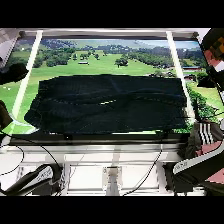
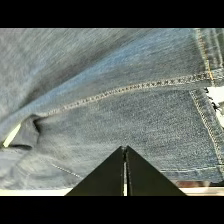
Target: Fold the clothes and pants, and hang the long-sleeved shirts on hangers.
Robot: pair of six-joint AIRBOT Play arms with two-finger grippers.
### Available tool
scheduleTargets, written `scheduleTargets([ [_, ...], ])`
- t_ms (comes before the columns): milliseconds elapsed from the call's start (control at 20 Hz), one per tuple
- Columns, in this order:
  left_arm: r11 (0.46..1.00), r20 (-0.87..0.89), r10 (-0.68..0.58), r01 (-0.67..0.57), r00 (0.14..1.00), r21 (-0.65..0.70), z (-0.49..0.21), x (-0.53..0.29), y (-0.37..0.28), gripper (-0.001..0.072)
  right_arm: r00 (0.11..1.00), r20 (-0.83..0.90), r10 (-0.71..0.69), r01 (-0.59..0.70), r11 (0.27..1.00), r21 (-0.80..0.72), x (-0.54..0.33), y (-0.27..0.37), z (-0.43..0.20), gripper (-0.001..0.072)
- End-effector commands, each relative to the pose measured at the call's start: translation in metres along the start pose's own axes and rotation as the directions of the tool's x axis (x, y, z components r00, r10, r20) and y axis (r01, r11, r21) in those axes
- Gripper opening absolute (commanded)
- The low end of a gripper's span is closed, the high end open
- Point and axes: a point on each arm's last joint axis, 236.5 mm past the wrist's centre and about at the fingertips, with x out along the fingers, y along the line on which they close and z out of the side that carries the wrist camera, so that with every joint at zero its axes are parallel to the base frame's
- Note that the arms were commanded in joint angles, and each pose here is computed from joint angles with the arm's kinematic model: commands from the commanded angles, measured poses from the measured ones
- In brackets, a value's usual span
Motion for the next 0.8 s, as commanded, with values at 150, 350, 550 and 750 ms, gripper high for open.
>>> scheduleTargets([
  [150,0.995,-0.15,0.034,-0.047,0.988,-0.085,-0.076,-0.006,0.035,0.0035,0.982,0.101,0.158,-0.143,0.979,-0.146,-0.008,0.028,-0.025,0.0013],
  [350,0.974,-0.205,0.082,-0.122,0.975,-0.192,-0.135,-0.034,0.064,0.0036,0.96,0.107,0.257,-0.246,0.963,-0.109,0.019,0.021,-0.071,0.0013],
  [550,0.893,-0.201,0.158,-0.227,0.967,-0.388,-0.163,-0.056,0.096,0.005,0.95,0.181,0.253,-0.251,0.967,-0.034,0.047,-0.007,-0.112,0.0014],
  [750,0.736,-0.292,0.238,-0.368,0.926,-0.568,-0.208,-0.073,0.141,0.0411,0.959,0.13,0.253,-0.26,0.965,0.039,0.074,-0.027,-0.152,0.0016],
])
